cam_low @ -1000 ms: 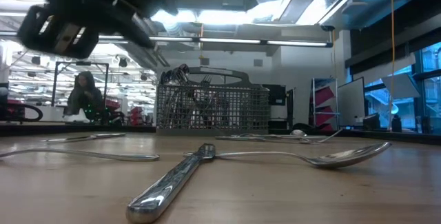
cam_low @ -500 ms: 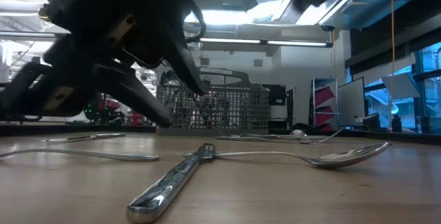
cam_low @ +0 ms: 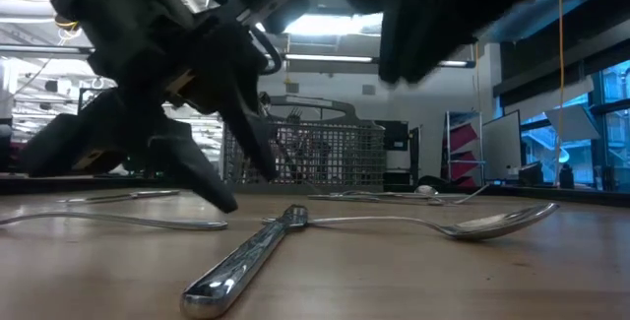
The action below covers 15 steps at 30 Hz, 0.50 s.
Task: Sort silverware
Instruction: Put the silver knife into the silverware rack
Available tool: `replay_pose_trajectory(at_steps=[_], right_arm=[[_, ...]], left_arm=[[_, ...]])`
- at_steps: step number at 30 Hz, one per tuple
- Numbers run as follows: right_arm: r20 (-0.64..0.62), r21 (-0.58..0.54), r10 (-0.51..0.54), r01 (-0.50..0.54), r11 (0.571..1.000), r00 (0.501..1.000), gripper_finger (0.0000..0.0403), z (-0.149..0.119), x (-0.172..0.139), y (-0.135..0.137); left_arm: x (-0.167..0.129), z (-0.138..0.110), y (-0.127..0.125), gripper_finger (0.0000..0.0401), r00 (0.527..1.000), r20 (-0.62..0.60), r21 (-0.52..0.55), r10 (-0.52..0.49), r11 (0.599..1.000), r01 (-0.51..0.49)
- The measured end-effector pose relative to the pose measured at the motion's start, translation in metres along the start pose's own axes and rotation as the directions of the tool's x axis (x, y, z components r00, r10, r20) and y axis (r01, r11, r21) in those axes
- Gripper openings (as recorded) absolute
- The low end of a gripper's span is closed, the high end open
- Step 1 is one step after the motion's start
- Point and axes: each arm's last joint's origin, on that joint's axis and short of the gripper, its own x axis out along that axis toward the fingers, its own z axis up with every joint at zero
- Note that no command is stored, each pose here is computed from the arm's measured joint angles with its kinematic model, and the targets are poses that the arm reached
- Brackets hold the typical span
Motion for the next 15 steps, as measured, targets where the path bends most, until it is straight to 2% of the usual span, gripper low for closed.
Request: replay_pose_trajectory(at_steps=[6, 15], right_arm=[[0.017, 0.004, 0.001, -0.001, 1.0, 1.0, 0.0053, 0.001, -0.043, -0.005], [0.105, 0.022, -0.074, 0.072, 0.997, 0.992, 0.0053, 0.001, -0.123, -0.014]], left_arm=[[0.0, 0.002, -0.001, 0.0127, 0.999, 0.049, 0.019, -0.017, 1.0, 0.016], [0.001, 0.006, -0.002, 0.0127, 0.998, 0.058, 0.022, -0.017, 1.0, 0.016]])
